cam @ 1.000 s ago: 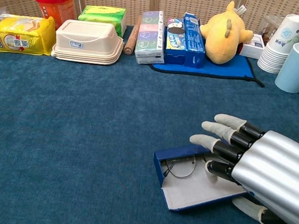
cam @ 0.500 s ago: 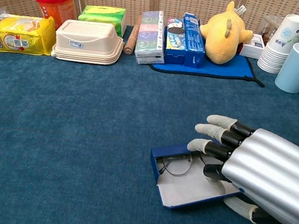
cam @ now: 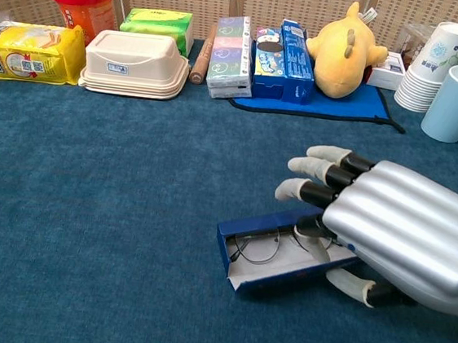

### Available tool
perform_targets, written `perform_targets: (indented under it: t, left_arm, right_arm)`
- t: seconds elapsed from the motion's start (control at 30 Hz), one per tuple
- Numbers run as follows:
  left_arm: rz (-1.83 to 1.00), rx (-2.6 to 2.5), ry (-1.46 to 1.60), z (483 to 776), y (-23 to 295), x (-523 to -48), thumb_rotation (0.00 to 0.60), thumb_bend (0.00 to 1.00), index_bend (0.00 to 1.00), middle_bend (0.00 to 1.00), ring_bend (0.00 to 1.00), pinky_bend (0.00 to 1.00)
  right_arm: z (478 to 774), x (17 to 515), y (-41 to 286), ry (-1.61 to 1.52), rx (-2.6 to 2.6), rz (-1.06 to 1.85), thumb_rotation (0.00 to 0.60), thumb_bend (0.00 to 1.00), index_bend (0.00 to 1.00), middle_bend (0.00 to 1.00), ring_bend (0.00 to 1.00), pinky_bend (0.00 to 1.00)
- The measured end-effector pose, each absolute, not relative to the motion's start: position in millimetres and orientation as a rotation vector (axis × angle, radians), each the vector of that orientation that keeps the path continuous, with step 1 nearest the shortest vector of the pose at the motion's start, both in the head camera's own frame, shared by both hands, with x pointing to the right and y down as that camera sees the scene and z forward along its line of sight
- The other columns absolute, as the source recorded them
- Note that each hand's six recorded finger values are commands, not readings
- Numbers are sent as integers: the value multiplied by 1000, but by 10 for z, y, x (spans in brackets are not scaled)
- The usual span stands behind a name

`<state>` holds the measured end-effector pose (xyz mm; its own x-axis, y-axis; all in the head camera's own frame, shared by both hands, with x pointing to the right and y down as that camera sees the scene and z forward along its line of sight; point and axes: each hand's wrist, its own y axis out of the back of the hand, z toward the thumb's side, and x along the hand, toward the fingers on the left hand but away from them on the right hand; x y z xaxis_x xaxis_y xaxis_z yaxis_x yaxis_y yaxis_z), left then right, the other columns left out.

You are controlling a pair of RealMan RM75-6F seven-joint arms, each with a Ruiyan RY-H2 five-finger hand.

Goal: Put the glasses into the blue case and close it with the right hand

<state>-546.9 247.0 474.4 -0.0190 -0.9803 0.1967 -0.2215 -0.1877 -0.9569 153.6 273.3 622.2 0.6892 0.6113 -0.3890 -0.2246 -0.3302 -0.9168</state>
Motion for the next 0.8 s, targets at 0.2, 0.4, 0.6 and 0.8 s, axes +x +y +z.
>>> perform_targets:
  t: [0.2,0.4,0.6,0.8]
  left_arm:
    - [-1276,-1506,1310,4772,2483,-5472,600,350,164,193,138,206]
    - [-1282,-1513,1320,4812,2498,-5492,600,350,164,193,138,205]
    - [-1287,-1517,1325,4841,2504,-5524,600,350,164,194,138,206]
    - [-1294,-1517,1329,4867,2522,-5556,600,351,164,194,138,206]
  right_arm:
    - [6234,1464,2665,-308,-1709,876,600,339,558,198,92,111]
    - [6272,1369,2598,-313,-1721,881,600,305,378,147,58,112]
    - [6347,1304,2506,-308,-1708,889,600,305,248,113,28,111]
    - [6425,1251,2428,-301,-1697,904,600,305,239,104,26,111]
